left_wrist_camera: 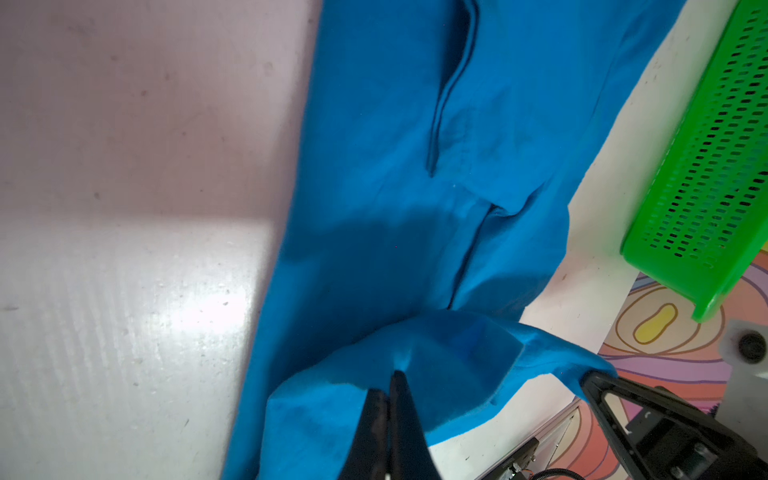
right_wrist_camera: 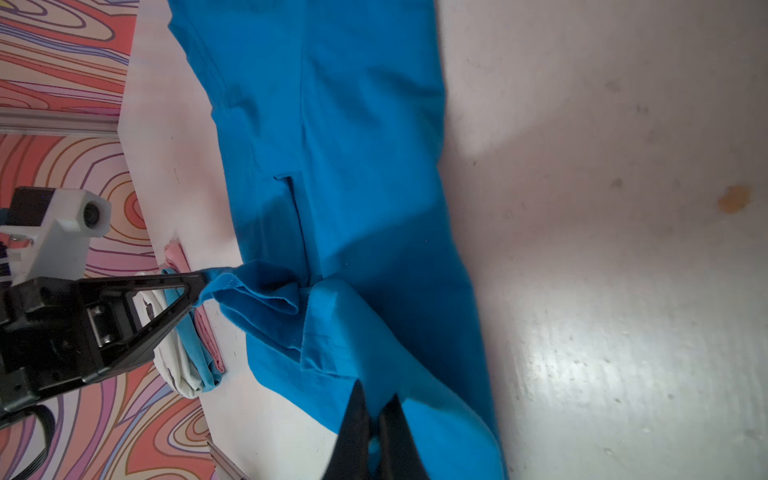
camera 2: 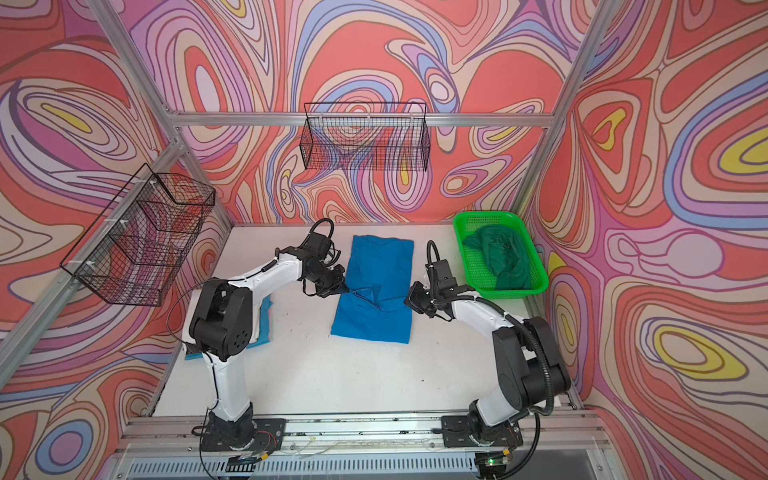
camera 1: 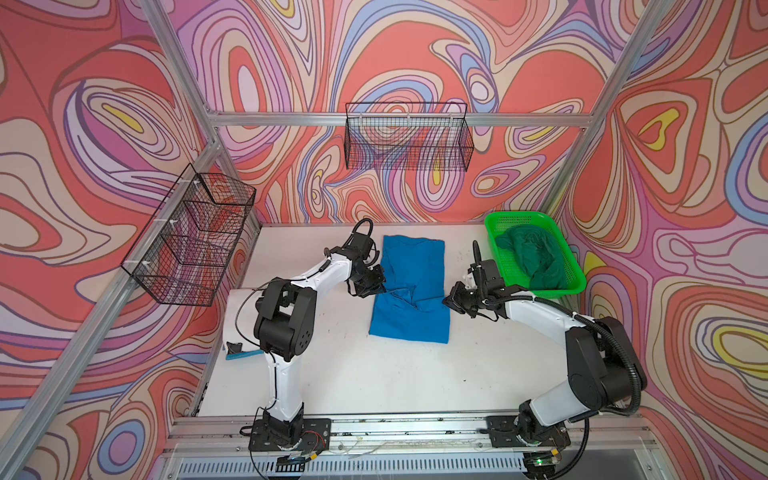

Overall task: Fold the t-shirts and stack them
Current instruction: 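Lay the folded end onto the blue strip and open both grippers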

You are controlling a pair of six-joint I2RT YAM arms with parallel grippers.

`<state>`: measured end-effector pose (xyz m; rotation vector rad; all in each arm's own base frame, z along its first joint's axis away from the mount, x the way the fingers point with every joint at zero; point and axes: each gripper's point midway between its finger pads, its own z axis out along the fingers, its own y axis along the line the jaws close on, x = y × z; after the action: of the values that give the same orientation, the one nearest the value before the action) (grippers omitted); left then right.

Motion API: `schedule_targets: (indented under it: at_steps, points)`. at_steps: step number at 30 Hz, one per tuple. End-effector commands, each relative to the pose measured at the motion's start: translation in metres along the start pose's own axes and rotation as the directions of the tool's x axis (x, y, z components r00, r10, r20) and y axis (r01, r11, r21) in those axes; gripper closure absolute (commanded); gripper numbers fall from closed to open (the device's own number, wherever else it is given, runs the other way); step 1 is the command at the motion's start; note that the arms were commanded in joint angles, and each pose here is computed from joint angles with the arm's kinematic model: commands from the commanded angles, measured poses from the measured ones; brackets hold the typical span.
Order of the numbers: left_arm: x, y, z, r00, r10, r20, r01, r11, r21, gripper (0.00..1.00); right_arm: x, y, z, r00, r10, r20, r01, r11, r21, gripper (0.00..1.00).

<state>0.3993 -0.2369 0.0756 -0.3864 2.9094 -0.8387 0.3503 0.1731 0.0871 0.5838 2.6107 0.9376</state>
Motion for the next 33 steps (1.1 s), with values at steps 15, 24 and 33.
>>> schedule_targets:
  at_steps: [15, 24, 33]
  points:
    - [-0.001, 0.011, 0.008, 0.997, -0.017, -0.076, 0.012, 0.998, -0.065, 1.0, -0.024, 0.012, 0.013, 1.0, 0.0, 0.014, 0.001, 0.998, -0.061, 1.0]
    - [-0.002, 0.016, 0.012, 0.995, -0.027, -0.093, 0.02, 0.996, -0.083, 0.95, -0.027, 0.007, 0.018, 1.0, 0.005, 0.005, -0.005, 0.998, -0.057, 1.0]
    - [-0.01, 0.011, 0.003, 0.997, -0.019, -0.07, 0.014, 0.997, -0.08, 0.64, -0.031, 0.002, 0.024, 1.0, 0.009, -0.003, -0.009, 0.999, -0.048, 1.0]
